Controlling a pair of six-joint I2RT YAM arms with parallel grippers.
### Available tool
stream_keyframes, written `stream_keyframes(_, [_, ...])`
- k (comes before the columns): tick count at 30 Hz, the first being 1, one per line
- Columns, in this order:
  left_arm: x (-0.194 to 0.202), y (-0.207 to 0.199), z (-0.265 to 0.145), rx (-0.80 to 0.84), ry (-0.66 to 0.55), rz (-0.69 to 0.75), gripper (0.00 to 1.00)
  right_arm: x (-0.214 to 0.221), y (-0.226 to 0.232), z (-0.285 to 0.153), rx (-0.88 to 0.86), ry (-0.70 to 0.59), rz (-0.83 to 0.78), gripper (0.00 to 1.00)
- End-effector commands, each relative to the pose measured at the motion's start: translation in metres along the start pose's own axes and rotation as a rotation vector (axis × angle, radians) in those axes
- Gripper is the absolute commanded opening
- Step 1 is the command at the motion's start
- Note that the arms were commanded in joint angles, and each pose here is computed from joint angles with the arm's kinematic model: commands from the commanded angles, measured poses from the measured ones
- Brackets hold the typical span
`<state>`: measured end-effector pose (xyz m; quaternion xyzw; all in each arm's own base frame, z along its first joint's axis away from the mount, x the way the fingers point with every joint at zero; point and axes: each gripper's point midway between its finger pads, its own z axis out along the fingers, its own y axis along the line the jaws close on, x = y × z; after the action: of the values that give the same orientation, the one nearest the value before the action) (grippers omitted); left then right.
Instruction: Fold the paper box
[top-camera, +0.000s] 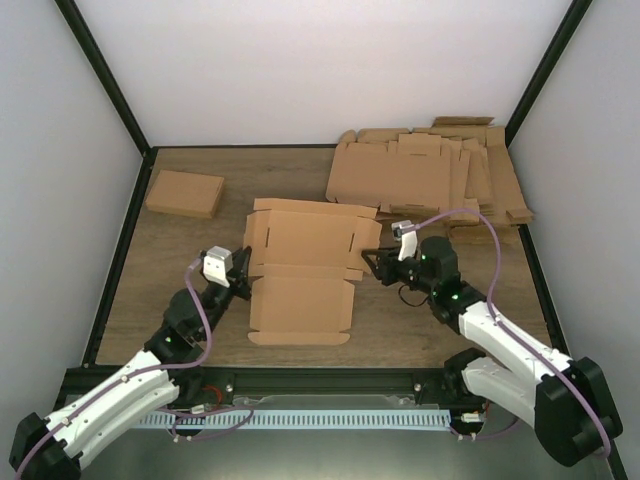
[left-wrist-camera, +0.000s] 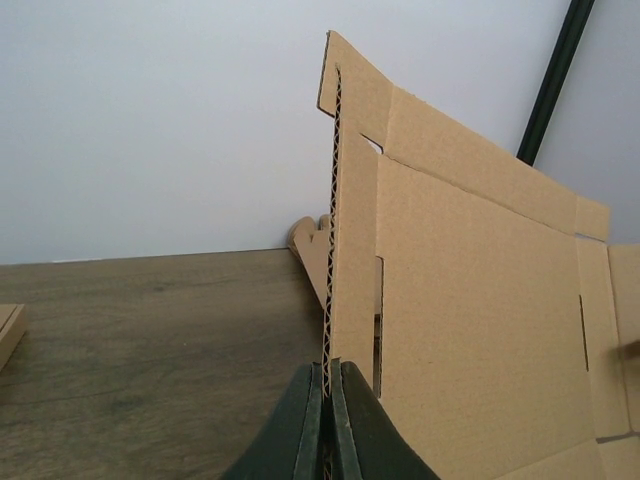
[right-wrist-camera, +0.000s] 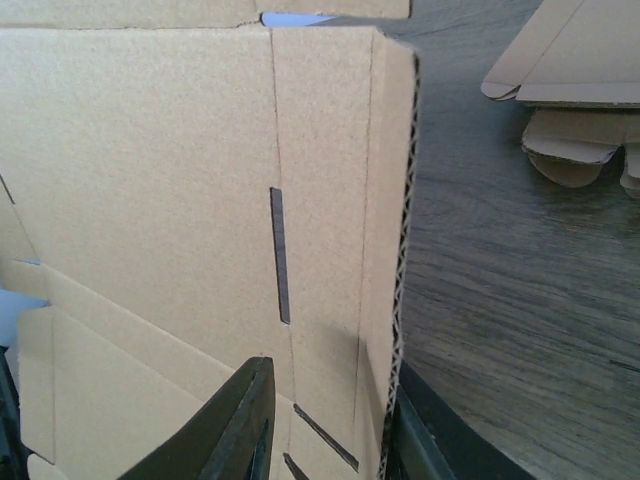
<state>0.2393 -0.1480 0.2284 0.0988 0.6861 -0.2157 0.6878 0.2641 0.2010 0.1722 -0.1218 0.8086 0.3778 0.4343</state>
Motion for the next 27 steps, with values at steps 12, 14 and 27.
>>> stream_keyframes(12, [-0.001,0.007,-0.005,-0.033,0.001,-0.027,0.11,-0.017,-0.001,0.01,0.002,-0.071,-0.1,0.01])
stream_keyframes(14, [-0.002,0.011,-0.005,-0.058,0.01,-0.054,0.43,-0.018,-0.001,0.011,0.0,-0.075,-0.109,0.01])
stream_keyframes(27, [-0.081,-0.026,0.005,0.044,0.302,0.182,1.0,-0.007,0.012,0.027,-0.106,0.022,-0.28,0.08])
